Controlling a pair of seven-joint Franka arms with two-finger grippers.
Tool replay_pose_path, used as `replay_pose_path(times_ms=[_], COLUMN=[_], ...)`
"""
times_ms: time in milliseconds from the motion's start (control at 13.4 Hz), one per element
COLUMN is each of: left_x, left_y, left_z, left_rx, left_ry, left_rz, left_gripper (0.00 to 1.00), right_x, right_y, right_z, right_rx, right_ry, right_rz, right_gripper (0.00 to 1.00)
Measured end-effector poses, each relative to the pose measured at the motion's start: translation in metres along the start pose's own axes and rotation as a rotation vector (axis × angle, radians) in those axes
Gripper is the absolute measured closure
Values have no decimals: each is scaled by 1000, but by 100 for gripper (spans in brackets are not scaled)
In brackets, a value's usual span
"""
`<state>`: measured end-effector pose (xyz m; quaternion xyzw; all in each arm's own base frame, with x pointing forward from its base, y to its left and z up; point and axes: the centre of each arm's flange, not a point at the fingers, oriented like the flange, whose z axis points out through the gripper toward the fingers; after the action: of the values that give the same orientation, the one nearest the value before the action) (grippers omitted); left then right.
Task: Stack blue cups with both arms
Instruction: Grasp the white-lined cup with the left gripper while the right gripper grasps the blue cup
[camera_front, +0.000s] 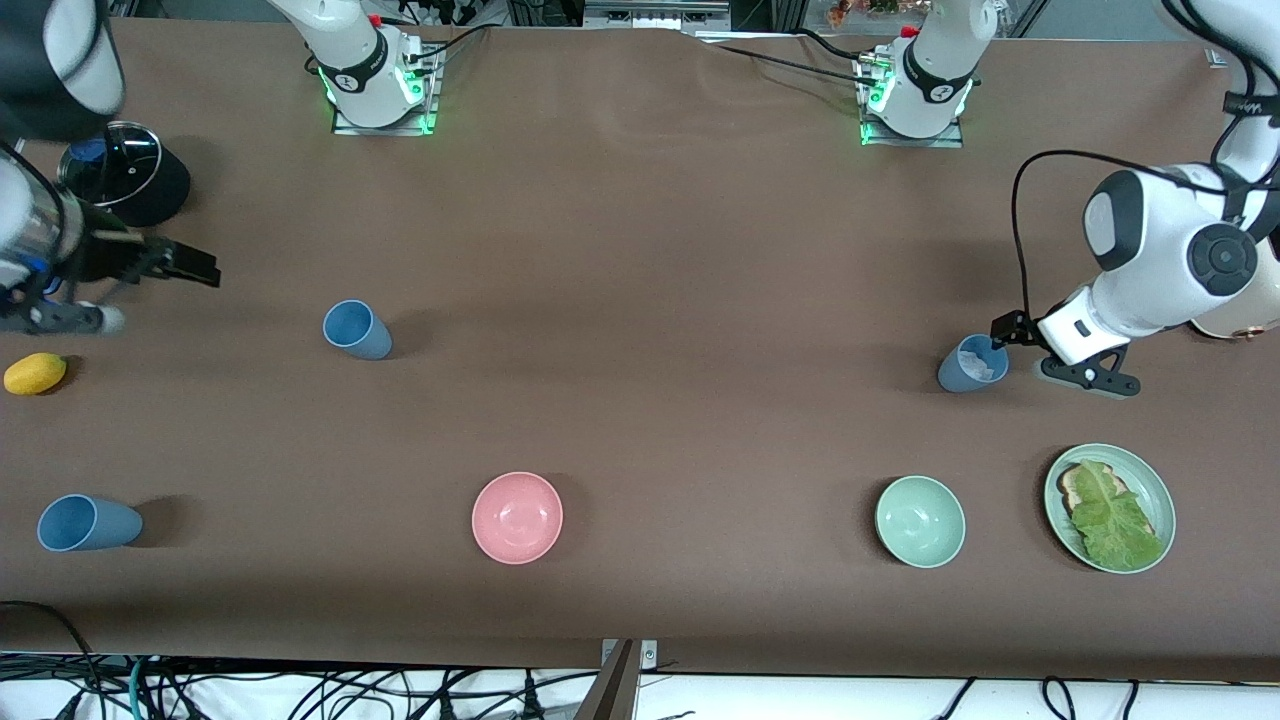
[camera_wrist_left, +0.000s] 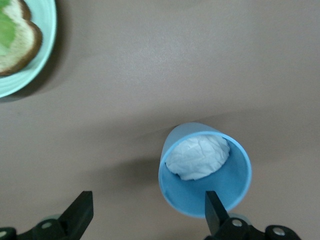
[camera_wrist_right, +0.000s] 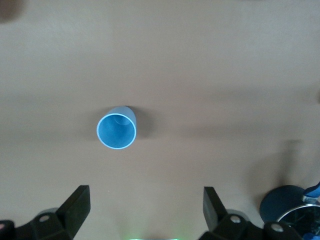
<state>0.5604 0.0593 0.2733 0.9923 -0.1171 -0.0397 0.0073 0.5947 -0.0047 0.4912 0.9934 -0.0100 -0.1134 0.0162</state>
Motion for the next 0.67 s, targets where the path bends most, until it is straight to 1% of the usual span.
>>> replay_pose_path(times_ms=[75,150,225,299,374,599,674], left_x=[2,3,4,5,6,14,17], left_y=[0,0,1,2,4,9,13], left_z=[13,25,35,45,51,50,48], left_rx=[-6,-10,-13,-19,-23,-25,-28], left_ry=[-8,-9,-11,-19,-24,-18,-21], left_rz=[1,2,3,4,5,-5,2], left_gripper=[14,26,37,48,57,89,95], right_x=[10,18,23,25,26,25,24], right_y=[-1,-1,-2,-3,-3,-5,-6], right_z=[19,37,54,74,91,141,156], right_rx=[-3,-4,-4,-3,-3,-1,0], right_ry=[-20,-27,-23,-16,-5,33,52], right_rz=[-2,-3,-5,-6,-8,-16,-21], right_gripper=[0,0,0,0,0,0,0])
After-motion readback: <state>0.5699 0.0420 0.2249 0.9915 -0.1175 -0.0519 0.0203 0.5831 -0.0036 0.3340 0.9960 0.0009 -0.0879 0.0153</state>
